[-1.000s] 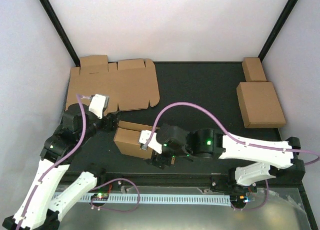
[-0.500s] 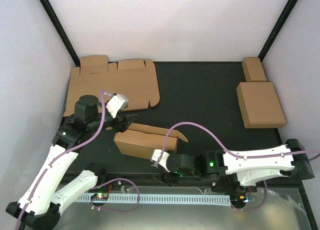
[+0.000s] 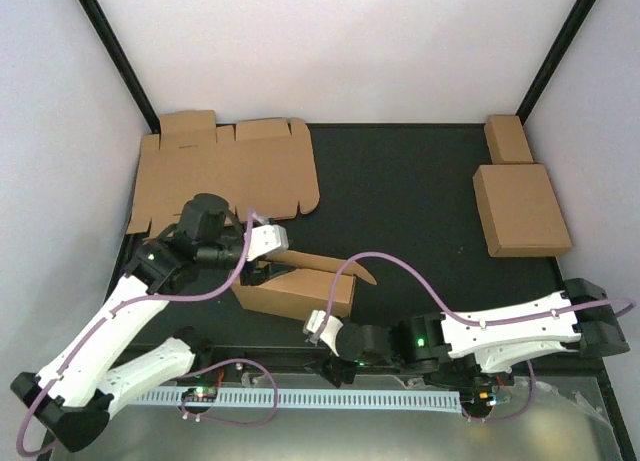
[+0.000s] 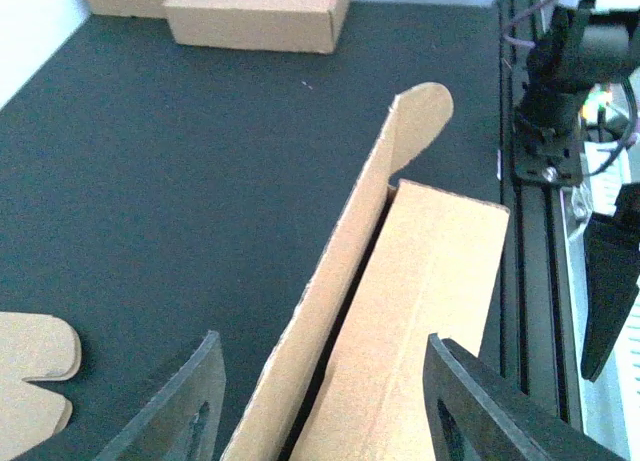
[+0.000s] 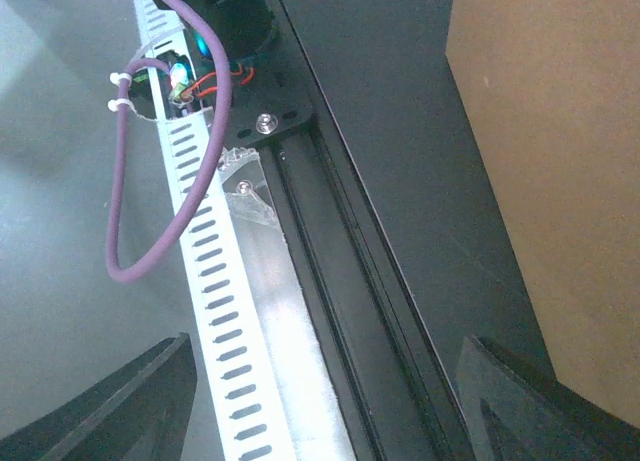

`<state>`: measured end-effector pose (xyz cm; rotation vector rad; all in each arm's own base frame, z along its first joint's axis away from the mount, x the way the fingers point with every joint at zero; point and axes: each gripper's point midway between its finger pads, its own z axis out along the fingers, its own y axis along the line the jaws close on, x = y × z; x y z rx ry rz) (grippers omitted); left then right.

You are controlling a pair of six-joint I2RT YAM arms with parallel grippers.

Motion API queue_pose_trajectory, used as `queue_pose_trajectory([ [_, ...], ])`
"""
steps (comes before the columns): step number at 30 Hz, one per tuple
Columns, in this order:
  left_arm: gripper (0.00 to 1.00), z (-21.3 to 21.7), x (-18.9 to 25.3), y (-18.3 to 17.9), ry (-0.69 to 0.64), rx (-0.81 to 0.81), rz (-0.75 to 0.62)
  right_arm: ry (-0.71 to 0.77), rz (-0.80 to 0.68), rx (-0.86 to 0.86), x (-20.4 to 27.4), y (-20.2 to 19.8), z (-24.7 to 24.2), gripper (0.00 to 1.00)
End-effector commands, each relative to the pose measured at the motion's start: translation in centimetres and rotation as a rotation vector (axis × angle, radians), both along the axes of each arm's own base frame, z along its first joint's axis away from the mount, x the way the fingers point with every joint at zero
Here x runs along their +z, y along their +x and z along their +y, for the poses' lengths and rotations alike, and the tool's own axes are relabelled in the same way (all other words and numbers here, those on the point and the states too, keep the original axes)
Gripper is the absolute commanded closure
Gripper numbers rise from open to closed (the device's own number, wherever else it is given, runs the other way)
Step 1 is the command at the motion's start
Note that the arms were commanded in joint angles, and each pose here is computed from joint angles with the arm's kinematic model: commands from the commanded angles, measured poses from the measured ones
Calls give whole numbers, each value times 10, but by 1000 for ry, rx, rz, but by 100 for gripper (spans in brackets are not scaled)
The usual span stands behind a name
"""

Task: Fold the paper box

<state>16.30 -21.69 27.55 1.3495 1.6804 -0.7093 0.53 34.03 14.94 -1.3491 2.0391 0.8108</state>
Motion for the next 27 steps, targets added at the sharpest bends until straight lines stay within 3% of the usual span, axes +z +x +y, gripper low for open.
queue_pose_trajectory([
  [1,43,-6,1,-5,60,-88,-63,72,13,-16,14,-2,12,26],
  [6,43,-5,-1,13,107,-41,-132,48,0,-14,10,-2,14,26],
  [11,46,-11,-20,3,198,-133,-104,49,3,-8,6,-3,16,26],
  [18,64,-11,-26,11,267,-110,-115,56,-4,-12,4,-2,20,27],
  [27,71,-11,-35,2,279,-154,-123,67,8,-24,-5,-2,24,27],
])
